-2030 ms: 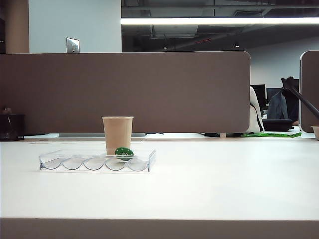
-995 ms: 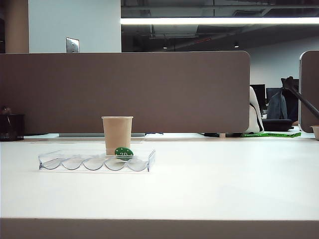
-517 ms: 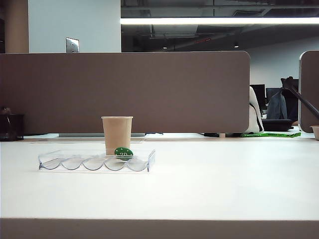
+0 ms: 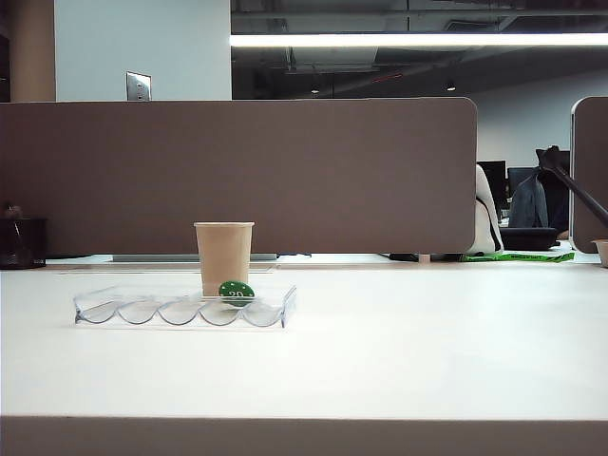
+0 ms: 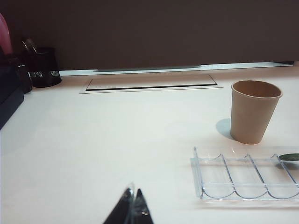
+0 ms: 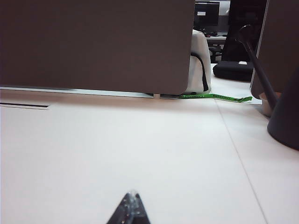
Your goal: Pick up the chip with the greater value and put it into the paper cup.
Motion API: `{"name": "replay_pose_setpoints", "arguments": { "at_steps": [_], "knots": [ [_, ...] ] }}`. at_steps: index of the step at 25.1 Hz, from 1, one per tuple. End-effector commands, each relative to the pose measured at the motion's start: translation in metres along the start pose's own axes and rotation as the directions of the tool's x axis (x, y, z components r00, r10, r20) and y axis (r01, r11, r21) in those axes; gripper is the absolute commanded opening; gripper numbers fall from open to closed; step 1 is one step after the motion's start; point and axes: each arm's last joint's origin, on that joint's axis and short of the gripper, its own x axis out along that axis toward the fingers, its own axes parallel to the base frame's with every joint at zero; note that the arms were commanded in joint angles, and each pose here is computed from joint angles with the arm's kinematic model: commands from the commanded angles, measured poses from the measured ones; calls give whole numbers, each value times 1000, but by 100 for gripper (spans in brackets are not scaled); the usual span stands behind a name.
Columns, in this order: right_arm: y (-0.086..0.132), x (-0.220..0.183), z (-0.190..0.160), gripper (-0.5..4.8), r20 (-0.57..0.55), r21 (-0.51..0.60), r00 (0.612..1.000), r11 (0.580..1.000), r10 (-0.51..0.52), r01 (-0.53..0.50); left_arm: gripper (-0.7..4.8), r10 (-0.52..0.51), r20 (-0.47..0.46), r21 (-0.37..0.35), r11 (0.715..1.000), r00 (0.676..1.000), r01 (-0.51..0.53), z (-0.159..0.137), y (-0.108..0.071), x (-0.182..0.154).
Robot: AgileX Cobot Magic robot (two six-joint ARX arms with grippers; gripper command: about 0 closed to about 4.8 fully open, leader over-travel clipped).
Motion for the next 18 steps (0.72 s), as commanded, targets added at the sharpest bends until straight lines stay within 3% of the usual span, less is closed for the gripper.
{"name": "replay_pose_setpoints", "arguments": {
  "at_steps": [1, 4, 7, 11, 18],
  "knots": [
    [0, 0, 3, -6, 36, -7, 999, 1000, 2, -2, -5, 3, 15, 1, 1000, 1000, -3, 2, 0, 0],
    [0, 0, 2, -6, 27, -6, 1000, 1000, 2, -2, -5, 1, 15, -7, 1000, 1000, -1, 2, 0, 0],
    [0, 0, 2, -6, 29, -6, 1000, 1000, 5, -5, -5, 2, 23, -93, 996, 1000, 0, 3, 0, 0],
    [1, 0, 3, -6, 29, -7, 999, 1000, 23, -23, -5, 7, 75, -30, 1000, 997, -4, 8, 1, 0],
    [1, 0, 3, -6, 32, -7, 999, 1000, 21, -21, -5, 7, 81, -29, 1000, 997, -4, 9, 1, 0]
  ]
}}
